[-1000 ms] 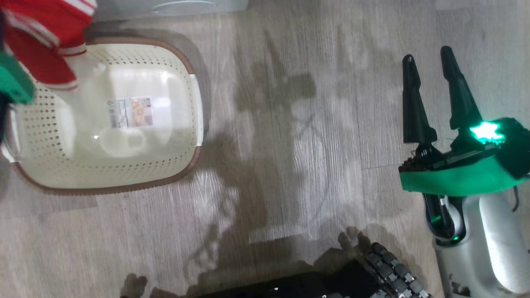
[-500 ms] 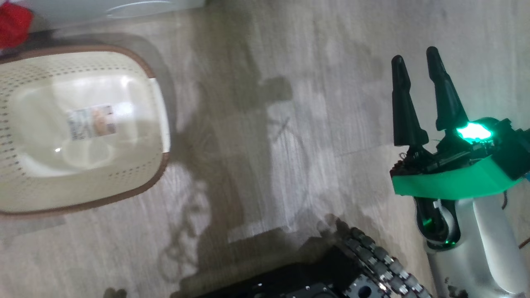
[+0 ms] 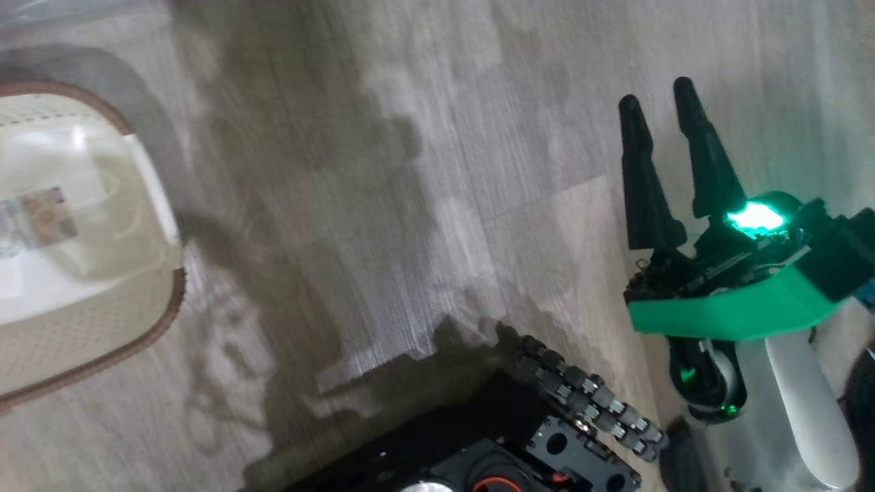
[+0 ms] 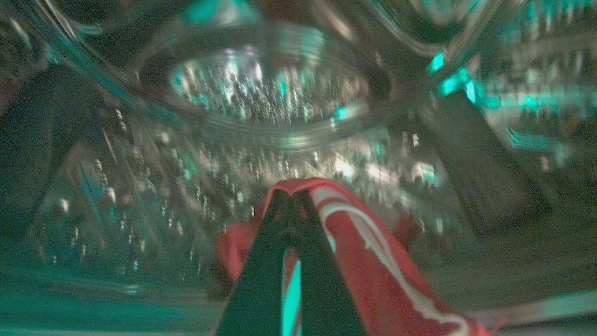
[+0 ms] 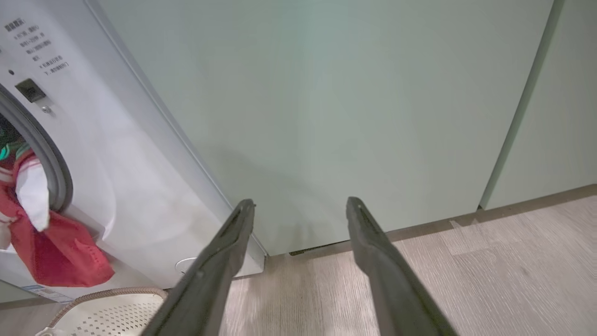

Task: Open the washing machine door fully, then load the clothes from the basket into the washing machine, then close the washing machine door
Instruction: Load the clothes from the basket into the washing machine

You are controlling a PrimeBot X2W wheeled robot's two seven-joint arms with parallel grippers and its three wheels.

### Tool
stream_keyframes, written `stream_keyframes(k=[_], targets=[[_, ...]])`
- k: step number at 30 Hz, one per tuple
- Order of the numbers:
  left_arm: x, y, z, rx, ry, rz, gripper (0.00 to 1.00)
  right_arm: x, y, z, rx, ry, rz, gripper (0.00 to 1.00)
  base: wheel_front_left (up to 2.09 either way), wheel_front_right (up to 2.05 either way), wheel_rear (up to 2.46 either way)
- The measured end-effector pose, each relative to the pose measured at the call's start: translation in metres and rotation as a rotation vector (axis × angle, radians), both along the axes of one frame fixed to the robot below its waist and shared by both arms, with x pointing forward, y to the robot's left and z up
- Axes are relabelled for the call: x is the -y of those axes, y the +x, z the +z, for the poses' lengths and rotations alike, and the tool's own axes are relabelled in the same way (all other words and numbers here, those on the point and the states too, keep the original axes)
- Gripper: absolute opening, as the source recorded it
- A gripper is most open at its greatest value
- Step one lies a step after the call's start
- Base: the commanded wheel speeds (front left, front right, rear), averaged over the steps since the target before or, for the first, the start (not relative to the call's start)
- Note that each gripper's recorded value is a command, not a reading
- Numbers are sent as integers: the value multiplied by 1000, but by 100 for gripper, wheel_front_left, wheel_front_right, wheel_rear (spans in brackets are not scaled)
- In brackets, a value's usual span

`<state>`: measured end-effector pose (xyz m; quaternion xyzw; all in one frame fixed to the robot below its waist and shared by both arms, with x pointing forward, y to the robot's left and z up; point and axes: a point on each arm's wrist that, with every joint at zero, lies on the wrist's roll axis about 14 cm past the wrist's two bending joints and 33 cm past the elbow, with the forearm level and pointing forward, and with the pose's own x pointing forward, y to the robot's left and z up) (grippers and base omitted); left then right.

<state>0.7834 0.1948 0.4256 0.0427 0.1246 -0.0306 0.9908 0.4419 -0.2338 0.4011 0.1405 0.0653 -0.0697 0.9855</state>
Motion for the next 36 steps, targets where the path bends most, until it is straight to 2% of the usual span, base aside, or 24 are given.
stream_keyframes(k=[6, 9, 17, 18, 19, 28, 36], targets=[[0, 28, 31, 252, -30, 38, 0, 6, -6, -6, -29, -15, -19, 100, 0, 0, 0], [-2, 36, 43, 328, -67, 56, 0, 8, -7, -11, -44, -17, -24, 100, 0, 0, 0], [-12, 36, -15, 162, -109, 80, 1, -3, 1, -18, -41, 7, 5, 100, 0, 0, 0], [-13, 34, -18, 157, -108, 78, 42, -3, 2, -18, -38, 8, 7, 100, 0, 0, 0], [-15, 32, -20, 158, -100, 78, 100, -3, 4, -18, -35, 8, 9, 100, 0, 0, 0], [-18, 3, -21, 220, -87, 39, 100, -13, 14, -9, 5, -15, 51, 100, 0, 0, 0], [-6, -63, -24, 253, -133, 3, 100, -20, 21, 10, 60, -45, 81, 100, 0, 0, 0]])
